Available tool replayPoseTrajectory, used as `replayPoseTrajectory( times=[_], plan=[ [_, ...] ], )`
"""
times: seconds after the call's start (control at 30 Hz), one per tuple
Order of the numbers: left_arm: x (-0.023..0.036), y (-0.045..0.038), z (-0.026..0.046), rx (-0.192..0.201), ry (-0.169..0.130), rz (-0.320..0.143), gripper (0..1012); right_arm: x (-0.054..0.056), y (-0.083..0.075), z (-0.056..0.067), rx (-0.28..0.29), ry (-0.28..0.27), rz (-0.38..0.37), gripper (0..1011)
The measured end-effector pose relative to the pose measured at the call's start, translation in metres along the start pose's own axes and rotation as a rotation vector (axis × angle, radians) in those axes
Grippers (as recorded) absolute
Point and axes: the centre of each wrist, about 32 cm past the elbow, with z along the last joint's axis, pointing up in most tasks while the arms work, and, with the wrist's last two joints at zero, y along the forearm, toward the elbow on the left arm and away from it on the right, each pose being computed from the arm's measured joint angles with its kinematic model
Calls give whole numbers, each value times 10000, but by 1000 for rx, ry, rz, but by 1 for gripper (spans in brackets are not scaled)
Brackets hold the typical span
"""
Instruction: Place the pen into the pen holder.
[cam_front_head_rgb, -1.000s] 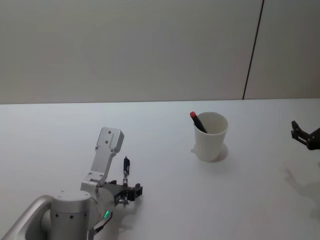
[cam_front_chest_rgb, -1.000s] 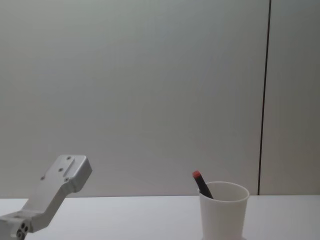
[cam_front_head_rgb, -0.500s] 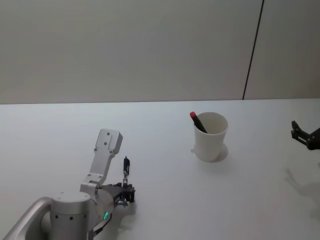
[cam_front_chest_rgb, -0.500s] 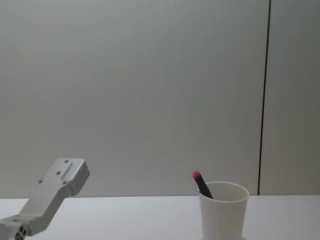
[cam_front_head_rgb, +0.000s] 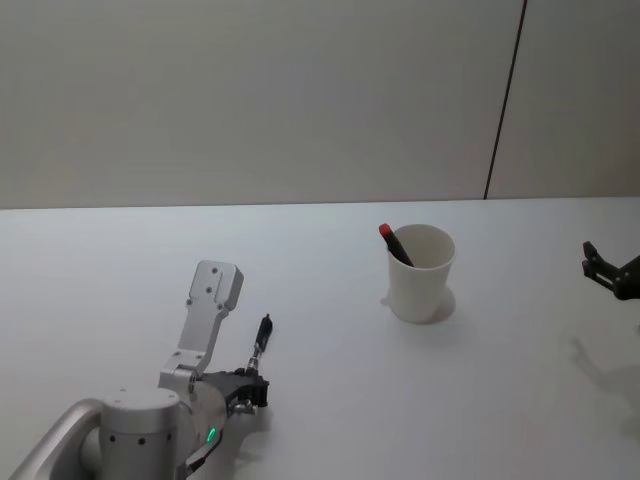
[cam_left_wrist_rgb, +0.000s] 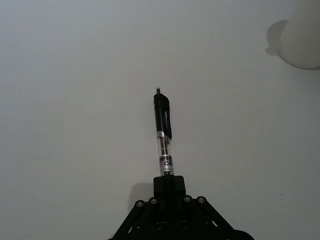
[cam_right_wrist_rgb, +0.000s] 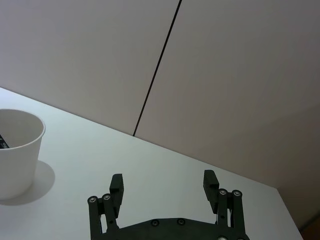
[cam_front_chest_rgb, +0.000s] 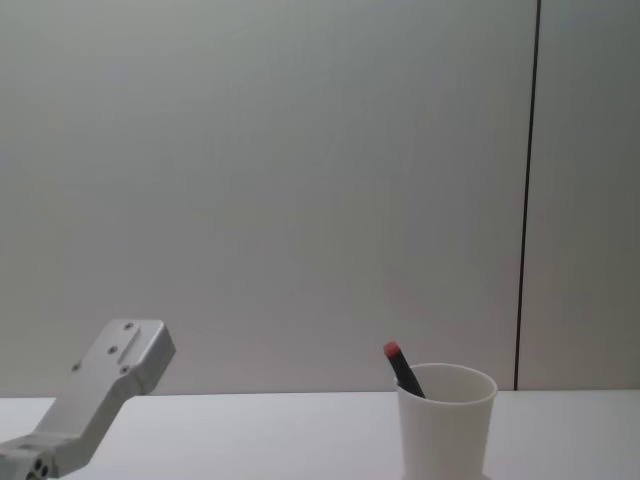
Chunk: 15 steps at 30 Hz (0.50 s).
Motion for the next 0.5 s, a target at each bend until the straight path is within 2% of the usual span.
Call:
replayPoseTrajectory(
  times=[0.27, 0.4, 0.5],
  plan=[
    [18, 37, -4, -31, -10, 24, 127, 0, 0, 0, 0, 0, 0, 1001],
    [27, 71, -2, -62, -20, 38, 127, 0, 0, 0, 0, 0, 0, 1001],
    [39, 110, -4, -100, -32, 50, 127, 0, 0, 0, 0, 0, 0, 1001]
  ],
)
